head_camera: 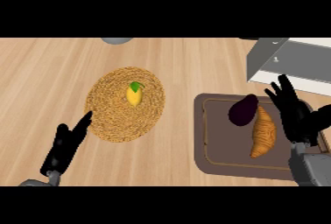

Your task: Pick the croissant from the tray and place it in the tiered shelf

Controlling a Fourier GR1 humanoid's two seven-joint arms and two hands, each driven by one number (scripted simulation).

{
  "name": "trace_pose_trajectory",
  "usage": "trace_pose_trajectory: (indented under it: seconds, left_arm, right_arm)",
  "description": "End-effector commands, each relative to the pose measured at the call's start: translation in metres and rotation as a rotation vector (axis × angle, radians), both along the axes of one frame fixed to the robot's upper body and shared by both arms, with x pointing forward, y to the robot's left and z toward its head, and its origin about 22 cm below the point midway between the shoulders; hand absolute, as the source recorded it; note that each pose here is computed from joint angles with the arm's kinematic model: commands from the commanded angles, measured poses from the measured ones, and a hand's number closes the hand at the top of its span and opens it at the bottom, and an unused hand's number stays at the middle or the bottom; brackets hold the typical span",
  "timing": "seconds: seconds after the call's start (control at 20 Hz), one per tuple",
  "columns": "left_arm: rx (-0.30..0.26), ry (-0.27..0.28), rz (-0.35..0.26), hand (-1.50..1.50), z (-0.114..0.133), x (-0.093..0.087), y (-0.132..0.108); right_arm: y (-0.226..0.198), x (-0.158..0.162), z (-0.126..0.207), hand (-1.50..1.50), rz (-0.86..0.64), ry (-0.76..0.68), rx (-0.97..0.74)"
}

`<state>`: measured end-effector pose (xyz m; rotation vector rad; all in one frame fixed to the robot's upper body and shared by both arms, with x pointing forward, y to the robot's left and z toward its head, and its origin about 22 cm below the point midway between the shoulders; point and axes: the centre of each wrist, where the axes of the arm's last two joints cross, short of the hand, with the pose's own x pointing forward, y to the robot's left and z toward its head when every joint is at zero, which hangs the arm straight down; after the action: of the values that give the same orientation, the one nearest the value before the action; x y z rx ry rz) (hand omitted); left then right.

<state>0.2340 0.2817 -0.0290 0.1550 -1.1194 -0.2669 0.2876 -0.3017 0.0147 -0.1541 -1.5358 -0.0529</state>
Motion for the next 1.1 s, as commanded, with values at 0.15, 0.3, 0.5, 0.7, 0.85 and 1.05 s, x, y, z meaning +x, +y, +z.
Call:
trace_pose_trajectory:
  seconds: [0.15,0.3,0.5,0.7,0.85,1.05]
  left_arm:
    - [0.029,-0.180,0.165,0.00,0.038,0.010,0.051]
    - [0.007,-0.214,0.200,0.00,0.036,0.004,0.049]
    - [-0.023,-0.221,0.210,0.00,0.033,0.000,0.057]
    - [-0.035,-0.248,0.222,0.00,0.028,-0.006,0.063]
    - [-0.048,-0.223,0.205,0.00,0.028,-0.015,0.062]
    - [-0.026,-0.222,0.236,0.00,0.030,-0.009,0.071]
  right_arm:
    - [0.017,0.018,0.051,1.50,-0.214,-0.339,0.065]
    - [-0.059,-0.024,-0.007,1.50,-0.635,-0.010,-0.233]
    - [0.021,-0.009,0.003,-1.50,-0.901,-0.216,-0.131]
    - [0.112,-0.028,0.014,-1.50,-0.777,-0.217,-0.044]
    - [0.107,-0.034,0.012,-1.50,-0.841,-0.193,-0.156]
    - [0.080,-0.056,-0.022,-1.50,-0.819,0.036,-0.321]
